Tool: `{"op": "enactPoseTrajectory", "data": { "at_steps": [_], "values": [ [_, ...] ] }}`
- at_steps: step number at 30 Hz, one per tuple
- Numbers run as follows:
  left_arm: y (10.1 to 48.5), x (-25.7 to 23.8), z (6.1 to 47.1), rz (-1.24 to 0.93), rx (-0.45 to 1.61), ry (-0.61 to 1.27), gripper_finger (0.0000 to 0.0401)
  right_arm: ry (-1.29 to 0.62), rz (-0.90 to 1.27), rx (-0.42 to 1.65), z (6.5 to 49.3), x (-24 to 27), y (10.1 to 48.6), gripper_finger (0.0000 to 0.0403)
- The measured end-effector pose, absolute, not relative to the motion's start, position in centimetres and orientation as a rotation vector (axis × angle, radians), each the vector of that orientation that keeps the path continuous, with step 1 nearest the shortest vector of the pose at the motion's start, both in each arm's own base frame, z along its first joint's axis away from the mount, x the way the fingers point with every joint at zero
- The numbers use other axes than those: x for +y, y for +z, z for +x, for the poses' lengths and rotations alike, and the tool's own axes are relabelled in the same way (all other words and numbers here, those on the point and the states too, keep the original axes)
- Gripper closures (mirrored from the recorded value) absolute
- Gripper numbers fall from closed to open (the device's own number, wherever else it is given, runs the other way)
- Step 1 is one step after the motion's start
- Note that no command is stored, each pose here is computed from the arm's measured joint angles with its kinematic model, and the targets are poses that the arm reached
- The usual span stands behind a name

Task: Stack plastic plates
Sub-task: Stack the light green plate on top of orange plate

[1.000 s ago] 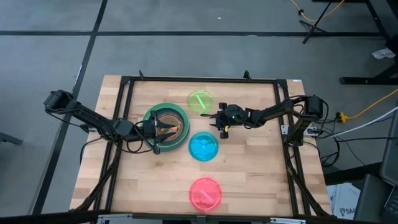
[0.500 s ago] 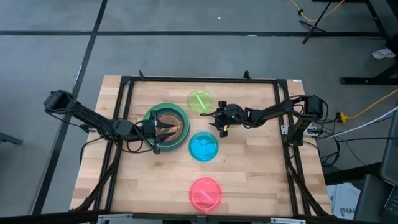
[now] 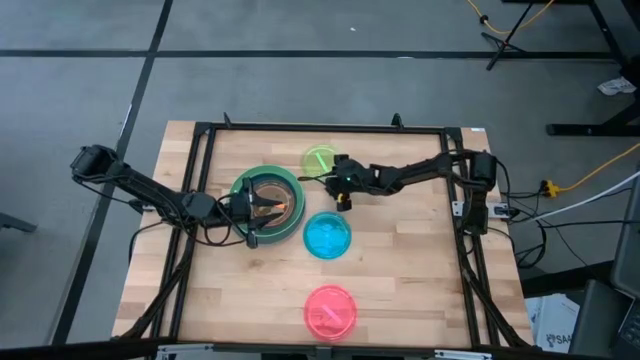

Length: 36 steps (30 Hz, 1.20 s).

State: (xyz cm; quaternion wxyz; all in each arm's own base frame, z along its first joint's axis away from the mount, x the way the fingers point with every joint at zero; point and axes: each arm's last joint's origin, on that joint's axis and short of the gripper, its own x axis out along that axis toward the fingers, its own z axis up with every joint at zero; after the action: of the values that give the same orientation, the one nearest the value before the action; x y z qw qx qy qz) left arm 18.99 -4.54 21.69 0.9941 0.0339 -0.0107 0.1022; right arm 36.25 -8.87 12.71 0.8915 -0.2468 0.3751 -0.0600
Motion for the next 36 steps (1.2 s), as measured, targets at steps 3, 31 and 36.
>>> {"op": "enactPoseTrajectory", "data": {
  "at_steps": [3,31,36],
  "values": [
    [21.6,-4.6,19.0,0.07,-0.018,0.199,0.0277,-0.121,-0.485,0.815,36.2,-9.6,12.9,0.0215],
    [21.6,-4.5,19.0,0.07,-0.017,0.208,0.0277,-0.144,-0.348,0.8,36.2,-12.3,10.2,0.0242],
    [21.6,-4.5,19.0,0.07,-0.017,0.207,0.0277,-0.146,-0.291,0.801,36.1,-12.8,9.6,0.0246]
  ]
}}
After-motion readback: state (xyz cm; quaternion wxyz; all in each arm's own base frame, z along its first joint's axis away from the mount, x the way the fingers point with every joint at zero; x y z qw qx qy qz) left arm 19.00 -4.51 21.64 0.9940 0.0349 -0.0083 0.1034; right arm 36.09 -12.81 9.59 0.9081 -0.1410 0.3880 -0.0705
